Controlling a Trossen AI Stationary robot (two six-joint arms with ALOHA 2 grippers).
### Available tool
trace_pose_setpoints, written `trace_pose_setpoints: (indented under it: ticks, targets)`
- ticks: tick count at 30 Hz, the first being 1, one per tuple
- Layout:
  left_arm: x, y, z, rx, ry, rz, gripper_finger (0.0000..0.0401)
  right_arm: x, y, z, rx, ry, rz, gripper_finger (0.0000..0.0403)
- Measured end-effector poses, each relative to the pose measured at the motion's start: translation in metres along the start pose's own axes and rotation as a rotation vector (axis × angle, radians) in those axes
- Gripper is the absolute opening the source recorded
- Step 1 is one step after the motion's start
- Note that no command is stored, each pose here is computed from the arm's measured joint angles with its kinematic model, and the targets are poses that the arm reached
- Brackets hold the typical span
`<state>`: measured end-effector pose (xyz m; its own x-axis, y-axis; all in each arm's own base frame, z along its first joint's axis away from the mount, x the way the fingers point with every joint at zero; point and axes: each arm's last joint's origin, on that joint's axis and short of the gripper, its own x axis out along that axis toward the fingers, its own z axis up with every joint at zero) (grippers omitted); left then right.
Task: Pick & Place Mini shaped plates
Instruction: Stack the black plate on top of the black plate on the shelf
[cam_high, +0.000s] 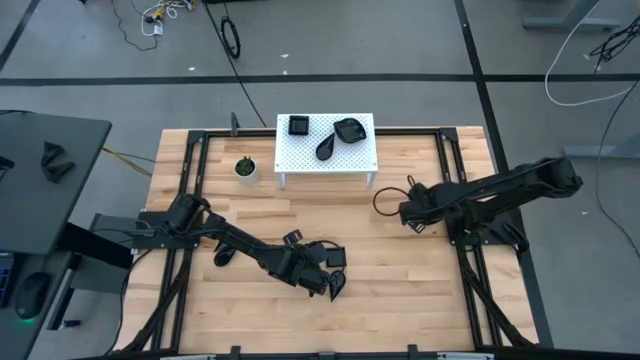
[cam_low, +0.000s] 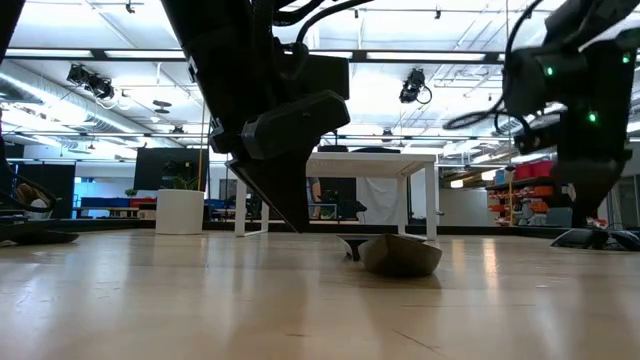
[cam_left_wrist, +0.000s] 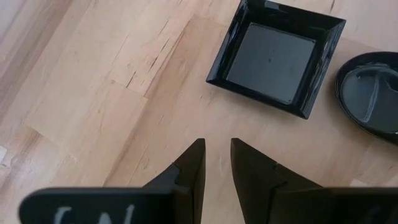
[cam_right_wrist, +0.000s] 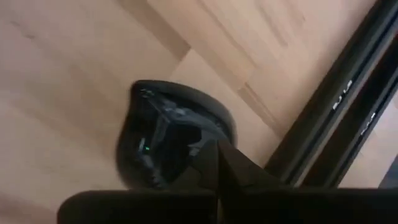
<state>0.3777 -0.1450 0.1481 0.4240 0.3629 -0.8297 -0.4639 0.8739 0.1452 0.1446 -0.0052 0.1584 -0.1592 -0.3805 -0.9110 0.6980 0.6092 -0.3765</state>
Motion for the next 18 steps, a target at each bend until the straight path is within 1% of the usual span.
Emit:
trace_pose_setpoints:
  ticks: [3, 5, 7, 10, 12, 15, 18]
  targets:
    - [0.0, 0.0, 0.0, 0.004, 0.0, 0.0, 0.008, 0.009, 0.0, -0.003, -0.009, 0.034, -0.043, 0.0]
    - [0.0, 0.0, 0.0, 0.005, 0.0, 0.0, 0.008, 0.013, 0.003, -0.004, -0.016, 0.052, -0.051, 0.0]
    - [0.0, 0.0, 0.0, 0.006, 0.0, 0.0, 0.008, 0.015, 0.007, -0.003, -0.026, 0.067, -0.029, 0.0]
    - [0.0, 0.0, 0.0, 0.006, 0.0, 0.0, 0.008, 0.015, 0.014, -0.002, -0.064, 0.046, 0.019, 0.0]
    - [0.0, 0.0, 0.0, 0.006, 0.0, 0.0, 0.008, 0.011, 0.022, 0.001, -0.074, 0.022, 0.091, 0.0]
    - [0.0, 0.0, 0.0, 0.005, 0.0, 0.0, 0.008, -0.002, 0.035, 0.005, -0.081, 0.024, 0.239, 0.0]
    - [0.0, 0.0, 0.0, 0.005, 0.0, 0.0, 0.008, -0.018, 0.049, 0.01, -0.13, -0.018, 0.363, 0.0]
